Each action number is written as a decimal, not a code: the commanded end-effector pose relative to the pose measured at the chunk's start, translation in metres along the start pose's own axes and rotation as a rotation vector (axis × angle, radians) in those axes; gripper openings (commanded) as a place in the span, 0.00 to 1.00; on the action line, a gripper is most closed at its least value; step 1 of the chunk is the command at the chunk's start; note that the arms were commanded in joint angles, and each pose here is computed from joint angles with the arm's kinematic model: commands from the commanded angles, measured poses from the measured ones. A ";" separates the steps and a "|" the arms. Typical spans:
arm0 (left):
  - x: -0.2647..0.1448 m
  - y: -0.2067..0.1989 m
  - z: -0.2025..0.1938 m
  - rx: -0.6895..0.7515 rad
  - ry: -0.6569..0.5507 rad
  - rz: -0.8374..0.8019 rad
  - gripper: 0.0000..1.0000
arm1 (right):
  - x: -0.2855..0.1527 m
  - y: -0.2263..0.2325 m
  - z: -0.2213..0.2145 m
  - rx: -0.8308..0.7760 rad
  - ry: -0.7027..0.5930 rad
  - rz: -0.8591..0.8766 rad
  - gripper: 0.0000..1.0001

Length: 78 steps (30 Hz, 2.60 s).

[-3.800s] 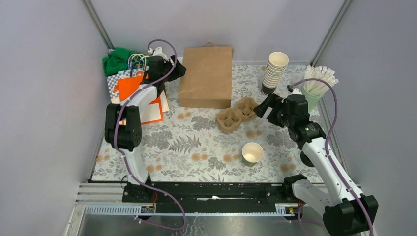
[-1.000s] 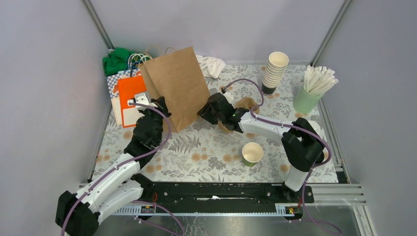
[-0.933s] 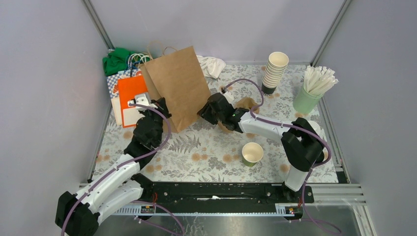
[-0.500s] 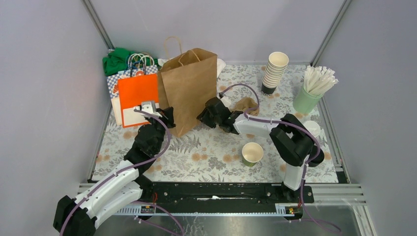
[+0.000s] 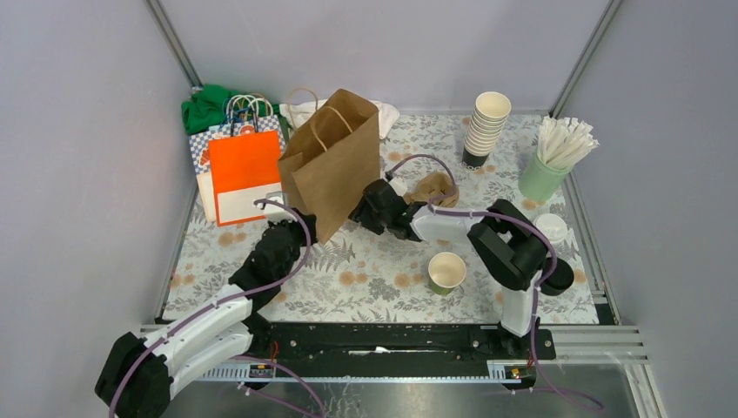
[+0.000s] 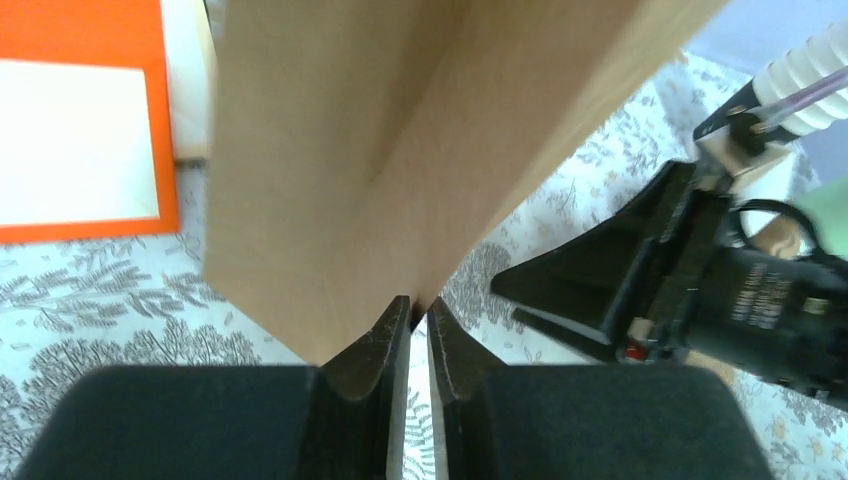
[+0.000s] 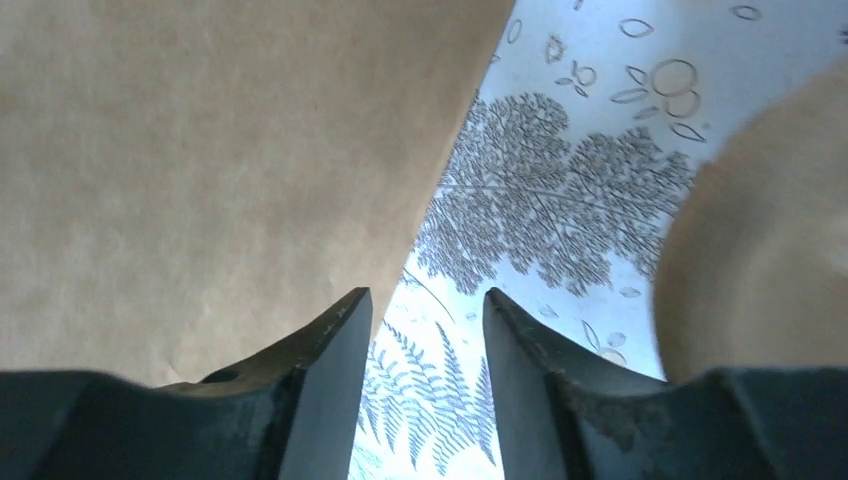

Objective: Pack the takeout coffee
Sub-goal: Place the takeout bag at the center of the board, then pick up the takeout bag from the center of the board.

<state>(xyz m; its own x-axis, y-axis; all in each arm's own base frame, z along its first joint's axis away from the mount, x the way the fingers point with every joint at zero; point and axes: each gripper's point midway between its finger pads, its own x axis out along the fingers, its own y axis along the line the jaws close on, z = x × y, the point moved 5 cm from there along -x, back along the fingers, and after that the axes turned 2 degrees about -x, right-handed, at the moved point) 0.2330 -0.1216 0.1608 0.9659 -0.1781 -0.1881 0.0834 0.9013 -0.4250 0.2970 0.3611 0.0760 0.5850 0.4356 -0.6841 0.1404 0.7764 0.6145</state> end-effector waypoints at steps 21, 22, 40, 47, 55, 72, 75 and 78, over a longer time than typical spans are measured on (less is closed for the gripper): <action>-0.055 -0.050 0.126 -0.034 0.121 0.088 0.99 | -0.185 0.025 0.094 -0.299 -0.368 -0.050 1.00; -0.058 -0.054 0.137 -0.023 0.112 0.083 0.99 | -0.189 0.027 0.098 -0.285 -0.379 -0.063 1.00; 0.036 -0.061 0.241 0.218 0.156 0.164 0.73 | -0.222 0.051 0.120 -0.280 -0.397 -0.100 1.00; 0.068 -0.061 0.231 0.247 0.203 0.117 0.75 | -0.234 0.055 0.126 -0.300 -0.423 -0.081 1.00; 0.094 -0.041 0.215 0.343 0.293 0.215 0.45 | -0.242 0.070 0.135 -0.313 -0.450 -0.048 1.00; 0.029 -0.087 0.265 0.348 0.027 0.055 0.00 | -0.231 0.172 0.150 -0.280 -0.338 0.148 1.00; 0.024 -0.088 0.252 0.340 0.053 0.046 0.00 | -0.223 0.178 0.153 -0.307 -0.332 0.124 1.00; 0.020 -0.088 0.241 0.331 0.070 0.041 0.00 | -0.217 0.178 0.150 -0.318 -0.316 0.120 0.99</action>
<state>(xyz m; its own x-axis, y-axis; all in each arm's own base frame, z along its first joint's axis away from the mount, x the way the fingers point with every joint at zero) 0.3024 -0.1046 0.4201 0.9538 -0.1596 -0.2547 0.1401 0.9857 -0.0932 0.3199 0.3347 0.3942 0.8248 0.3962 -0.4035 -0.1487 0.8404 0.5212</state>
